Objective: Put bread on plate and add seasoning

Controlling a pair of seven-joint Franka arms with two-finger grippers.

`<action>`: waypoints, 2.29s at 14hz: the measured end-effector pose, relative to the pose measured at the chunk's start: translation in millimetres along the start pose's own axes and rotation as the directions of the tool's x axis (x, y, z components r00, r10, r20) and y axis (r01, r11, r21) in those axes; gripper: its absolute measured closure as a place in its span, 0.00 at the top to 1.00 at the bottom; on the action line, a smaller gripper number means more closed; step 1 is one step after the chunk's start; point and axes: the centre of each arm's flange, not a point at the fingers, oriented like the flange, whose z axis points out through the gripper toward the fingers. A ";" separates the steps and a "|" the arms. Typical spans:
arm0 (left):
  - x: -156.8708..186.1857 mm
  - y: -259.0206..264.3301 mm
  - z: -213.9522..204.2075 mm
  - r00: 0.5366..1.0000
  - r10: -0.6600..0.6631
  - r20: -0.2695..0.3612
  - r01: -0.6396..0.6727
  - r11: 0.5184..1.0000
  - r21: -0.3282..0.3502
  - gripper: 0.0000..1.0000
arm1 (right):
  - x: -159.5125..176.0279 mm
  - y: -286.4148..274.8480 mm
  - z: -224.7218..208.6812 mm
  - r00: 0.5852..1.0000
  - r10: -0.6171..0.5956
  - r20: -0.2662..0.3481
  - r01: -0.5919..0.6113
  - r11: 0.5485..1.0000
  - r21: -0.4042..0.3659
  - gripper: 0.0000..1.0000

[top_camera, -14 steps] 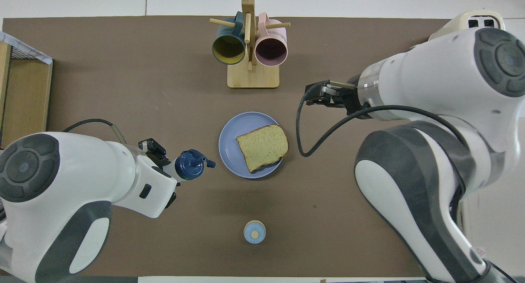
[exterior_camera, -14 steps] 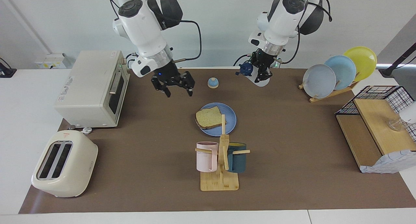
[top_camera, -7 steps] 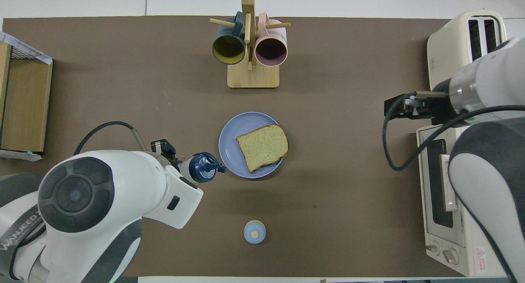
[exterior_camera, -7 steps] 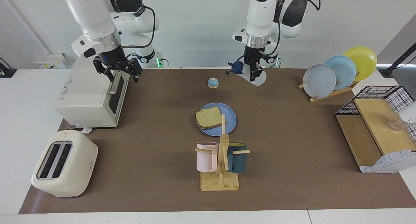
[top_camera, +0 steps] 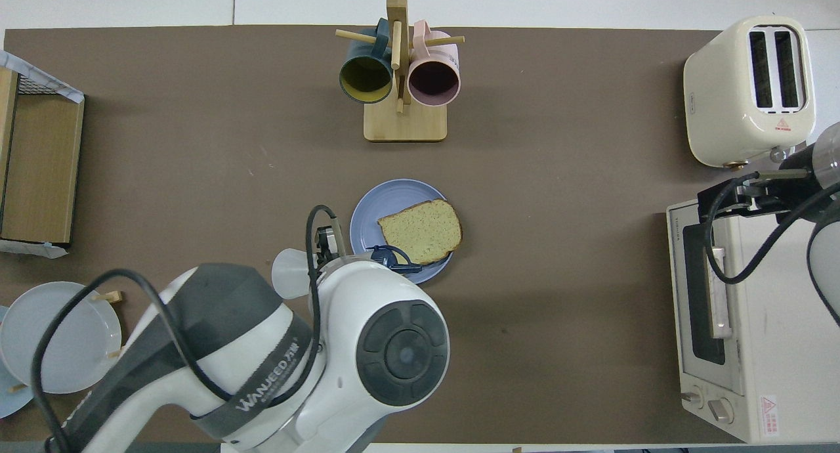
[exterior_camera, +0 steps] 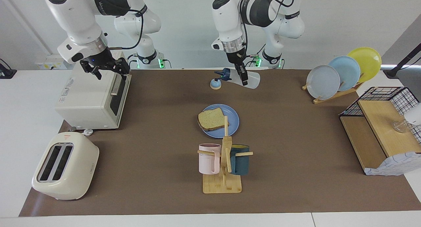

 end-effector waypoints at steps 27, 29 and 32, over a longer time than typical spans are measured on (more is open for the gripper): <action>157.2 84.1 121.5 0.581 0.040 0.813 -0.418 0.872 0.256 0.44 | 7.3 45.9 -0.4 1.000 -0.002 0.010 0.002 1.000 -0.012 1.00; 163.1 82.6 132.9 0.530 0.000 0.848 -0.436 0.858 0.273 0.44 | 7.3 45.4 -0.5 1.000 -0.003 0.010 0.003 1.000 -0.013 1.00; 156.4 59.5 135.9 0.495 -0.072 0.866 -0.433 0.843 0.318 0.44 | 7.2 45.4 -0.5 1.000 -0.003 0.010 0.003 1.000 -0.013 1.00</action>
